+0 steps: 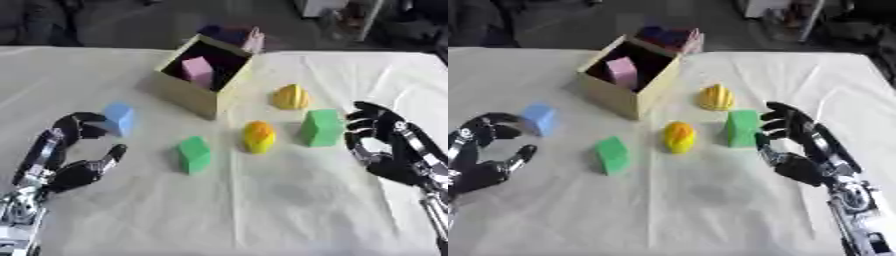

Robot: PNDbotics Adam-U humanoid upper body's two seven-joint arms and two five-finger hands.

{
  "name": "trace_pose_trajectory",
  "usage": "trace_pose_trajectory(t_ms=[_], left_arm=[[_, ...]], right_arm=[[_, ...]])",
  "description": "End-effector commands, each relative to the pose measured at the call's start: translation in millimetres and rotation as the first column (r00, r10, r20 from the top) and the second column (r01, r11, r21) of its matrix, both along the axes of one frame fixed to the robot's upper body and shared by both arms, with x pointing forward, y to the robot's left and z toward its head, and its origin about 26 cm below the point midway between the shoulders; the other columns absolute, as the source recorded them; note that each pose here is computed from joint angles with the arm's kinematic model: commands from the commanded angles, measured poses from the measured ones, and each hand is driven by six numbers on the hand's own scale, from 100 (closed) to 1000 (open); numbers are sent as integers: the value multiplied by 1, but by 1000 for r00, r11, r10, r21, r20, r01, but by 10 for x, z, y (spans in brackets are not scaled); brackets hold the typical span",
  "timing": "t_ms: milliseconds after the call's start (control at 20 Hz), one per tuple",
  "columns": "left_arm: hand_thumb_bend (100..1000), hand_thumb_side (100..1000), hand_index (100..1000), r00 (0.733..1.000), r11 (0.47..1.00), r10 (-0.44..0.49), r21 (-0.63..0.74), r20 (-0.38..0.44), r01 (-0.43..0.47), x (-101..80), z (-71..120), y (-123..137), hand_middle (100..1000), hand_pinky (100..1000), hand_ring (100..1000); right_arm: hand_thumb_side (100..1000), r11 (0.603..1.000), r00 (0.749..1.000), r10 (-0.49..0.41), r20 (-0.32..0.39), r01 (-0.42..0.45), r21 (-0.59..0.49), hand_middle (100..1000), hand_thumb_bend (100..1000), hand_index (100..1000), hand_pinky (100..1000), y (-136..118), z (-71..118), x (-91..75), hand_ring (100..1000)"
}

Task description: Pick up objects on the table and place them in the box.

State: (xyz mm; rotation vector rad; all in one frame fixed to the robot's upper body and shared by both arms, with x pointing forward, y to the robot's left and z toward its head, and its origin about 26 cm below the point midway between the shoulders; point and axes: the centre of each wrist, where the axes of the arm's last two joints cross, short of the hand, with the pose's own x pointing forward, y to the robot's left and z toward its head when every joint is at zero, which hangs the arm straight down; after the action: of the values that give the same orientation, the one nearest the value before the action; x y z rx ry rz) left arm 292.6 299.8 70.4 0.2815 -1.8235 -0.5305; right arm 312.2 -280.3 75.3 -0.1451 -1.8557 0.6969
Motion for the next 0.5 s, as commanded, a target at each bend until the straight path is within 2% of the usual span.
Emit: trace_pose_trajectory(t_ms=[50, 400, 500], left_arm=[[498, 227, 750, 999, 1000, -1, 27, 34, 0, 18, 120, 45, 714, 744, 668], [491, 222, 752, 999, 996, -7, 92, 53, 2, 32, 238, 135, 715, 745, 670], [486, 229, 757, 998, 985, -21, 174, 61, 10, 48, 352, 233, 718, 750, 677]], right_arm=[[275, 1000, 999, 1, 32, -1, -8, 747, 214, 919, 700, -25, 104, 3, 747], [280, 1000, 1000, -2, 29, 2, -9, 747, 215, 920, 700, -28, 99, 2, 747], [281, 1000, 1000, 3, 29, -3, -15, 747, 215, 920, 700, -26, 104, 6, 747]])
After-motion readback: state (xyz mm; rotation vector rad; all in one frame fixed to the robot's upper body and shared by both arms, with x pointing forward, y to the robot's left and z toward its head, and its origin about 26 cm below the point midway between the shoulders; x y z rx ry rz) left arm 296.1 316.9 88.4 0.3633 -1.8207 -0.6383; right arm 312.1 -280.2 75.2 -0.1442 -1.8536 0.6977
